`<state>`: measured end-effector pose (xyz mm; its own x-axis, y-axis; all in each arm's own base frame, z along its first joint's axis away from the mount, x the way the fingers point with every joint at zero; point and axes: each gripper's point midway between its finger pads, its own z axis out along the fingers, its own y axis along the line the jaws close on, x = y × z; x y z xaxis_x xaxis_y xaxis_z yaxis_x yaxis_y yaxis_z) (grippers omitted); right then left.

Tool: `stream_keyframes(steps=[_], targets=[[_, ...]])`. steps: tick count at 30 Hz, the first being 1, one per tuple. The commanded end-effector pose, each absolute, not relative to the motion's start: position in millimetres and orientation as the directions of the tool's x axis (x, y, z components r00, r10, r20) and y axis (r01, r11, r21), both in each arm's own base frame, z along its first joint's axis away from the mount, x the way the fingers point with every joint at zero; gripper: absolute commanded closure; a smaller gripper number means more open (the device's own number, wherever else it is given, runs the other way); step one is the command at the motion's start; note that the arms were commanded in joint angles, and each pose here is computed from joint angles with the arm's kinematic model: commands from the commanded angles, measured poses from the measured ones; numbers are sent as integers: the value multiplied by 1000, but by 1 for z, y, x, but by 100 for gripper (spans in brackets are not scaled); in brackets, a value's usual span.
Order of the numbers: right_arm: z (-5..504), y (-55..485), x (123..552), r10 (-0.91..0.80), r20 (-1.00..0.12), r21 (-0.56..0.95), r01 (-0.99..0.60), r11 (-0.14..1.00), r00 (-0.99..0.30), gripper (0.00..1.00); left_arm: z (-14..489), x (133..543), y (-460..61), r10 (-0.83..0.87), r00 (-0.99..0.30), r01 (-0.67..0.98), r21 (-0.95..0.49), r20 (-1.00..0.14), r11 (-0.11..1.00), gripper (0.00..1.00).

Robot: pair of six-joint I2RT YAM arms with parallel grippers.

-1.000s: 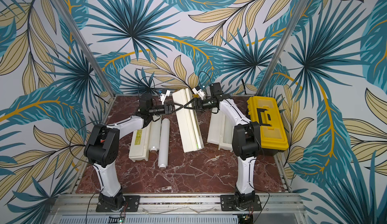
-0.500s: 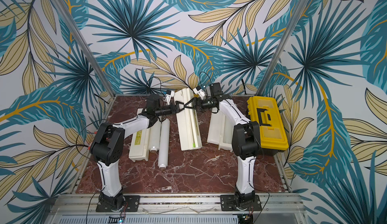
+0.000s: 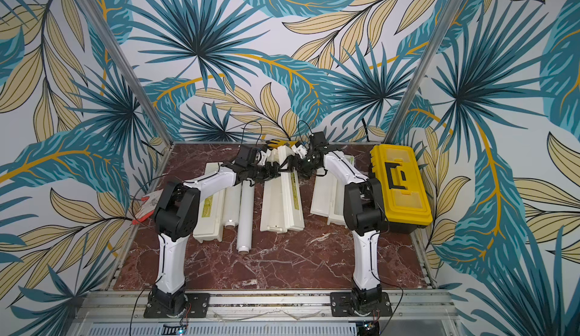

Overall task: Put plastic wrap rolls into dispensers
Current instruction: Open the lid of the plastic wrap cutting box, then place the lid at the center of the board.

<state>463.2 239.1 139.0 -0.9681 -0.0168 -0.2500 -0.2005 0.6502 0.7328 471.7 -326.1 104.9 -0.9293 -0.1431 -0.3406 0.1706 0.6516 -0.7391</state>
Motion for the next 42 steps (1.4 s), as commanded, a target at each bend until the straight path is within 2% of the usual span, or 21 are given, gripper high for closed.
stream_keyframes(steps=[1,6,10,16,23,32,37,39,42], targets=[[155,283,427,-90,-182,781,-199,591,-979,49,61,448,-337,-83,-961,120,-666,-265,736,20],[147,261,424,-40,-146,695,-131,707,-988,49,44,445,-322,-94,-965,78,-610,-245,788,23],[154,245,422,-7,-166,623,-110,774,-986,45,30,440,-309,-106,-969,44,-583,-221,811,26],[148,213,424,32,-179,493,-61,868,-983,45,23,432,-298,-113,-972,24,-563,-207,826,28],[144,187,428,73,-199,399,-13,917,-977,42,21,427,-284,-153,-969,-25,-539,-195,842,33],[88,170,442,166,-127,293,123,948,-978,40,22,421,-261,-290,-941,-161,-522,-174,837,40],[68,151,438,170,-101,177,150,973,-980,38,22,414,-251,-360,-918,-227,-526,-166,820,46],[62,146,436,171,-89,146,157,977,-981,37,26,413,-247,-385,-906,-242,-535,-173,810,46],[59,142,435,177,-94,127,165,978,-980,36,41,417,-253,-387,-900,-214,-571,-200,793,38]])
